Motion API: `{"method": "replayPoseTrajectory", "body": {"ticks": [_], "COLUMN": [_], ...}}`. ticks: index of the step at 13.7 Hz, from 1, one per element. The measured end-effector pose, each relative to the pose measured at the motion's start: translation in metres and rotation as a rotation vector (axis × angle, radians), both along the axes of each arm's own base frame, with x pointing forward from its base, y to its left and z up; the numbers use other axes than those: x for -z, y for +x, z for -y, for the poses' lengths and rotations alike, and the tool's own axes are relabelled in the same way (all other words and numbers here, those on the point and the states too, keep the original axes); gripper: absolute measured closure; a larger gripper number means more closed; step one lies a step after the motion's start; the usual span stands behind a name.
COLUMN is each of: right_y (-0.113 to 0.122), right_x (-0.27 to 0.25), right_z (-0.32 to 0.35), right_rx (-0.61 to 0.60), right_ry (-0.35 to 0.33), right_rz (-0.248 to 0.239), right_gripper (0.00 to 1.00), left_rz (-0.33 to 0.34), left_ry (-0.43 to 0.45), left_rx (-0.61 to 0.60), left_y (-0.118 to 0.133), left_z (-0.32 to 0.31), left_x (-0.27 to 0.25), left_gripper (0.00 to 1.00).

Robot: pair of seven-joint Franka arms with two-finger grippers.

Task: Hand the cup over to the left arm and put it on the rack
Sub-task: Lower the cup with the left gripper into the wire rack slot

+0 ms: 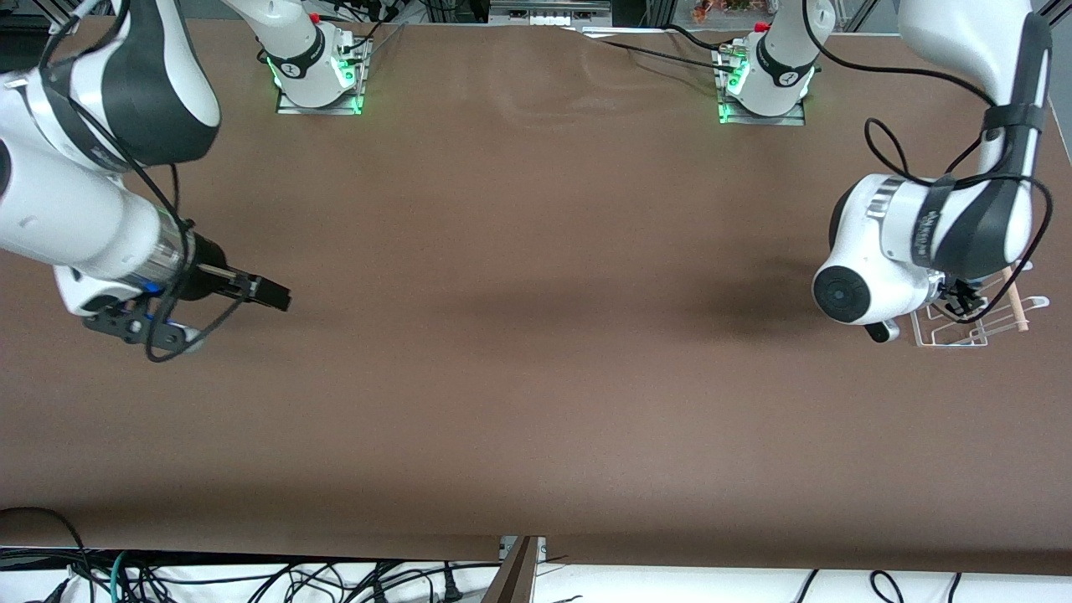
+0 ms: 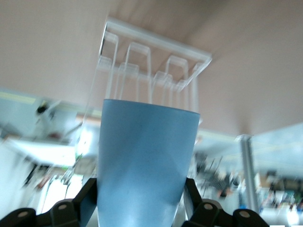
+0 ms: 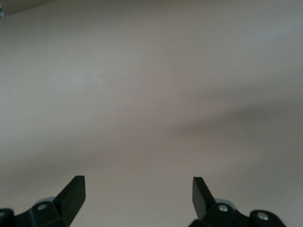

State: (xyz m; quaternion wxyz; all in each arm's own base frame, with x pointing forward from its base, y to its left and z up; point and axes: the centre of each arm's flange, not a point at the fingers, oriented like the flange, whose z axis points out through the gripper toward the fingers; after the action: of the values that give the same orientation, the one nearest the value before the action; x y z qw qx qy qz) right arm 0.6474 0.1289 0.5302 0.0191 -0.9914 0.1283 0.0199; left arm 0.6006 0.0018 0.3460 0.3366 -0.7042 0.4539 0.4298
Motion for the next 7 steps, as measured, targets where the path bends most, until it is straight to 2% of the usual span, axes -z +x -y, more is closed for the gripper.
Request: {"method": "replayPoseTrajectory", "body": {"ticks": [2,4,6,7], "right_y": [-0.010,-0.017,-0.027,-0.031], "right_x": [-0.020,-0.041,-0.074,-0.083], "right_z": [0.011,0.019,0.046,0.055], "right_rx": [0.006,0.018,0.062,0.061], "right_ry": [-0.032,-0.041,-0.043,-0.054], "right_rz": [0.006,0.034,0.086,0.094], "right_gripper": [0.00,0.00,0.00,0.00], "left_rz": [-0.006,0.010,0.061,0.081], "left_ry": [0.109,0.185,0.287,0.320], "left_rx": [0.053,0.081,0.103,0.113], "left_y": [-0.004,-0.010,-0.031,-0.042], "left_z": [-0.007,-0.013,-0.021,-0.023], "left_x": [0.009,0.016,0.036,0.046], "left_gripper": [0.22,0.22,0.22,0.22]}}
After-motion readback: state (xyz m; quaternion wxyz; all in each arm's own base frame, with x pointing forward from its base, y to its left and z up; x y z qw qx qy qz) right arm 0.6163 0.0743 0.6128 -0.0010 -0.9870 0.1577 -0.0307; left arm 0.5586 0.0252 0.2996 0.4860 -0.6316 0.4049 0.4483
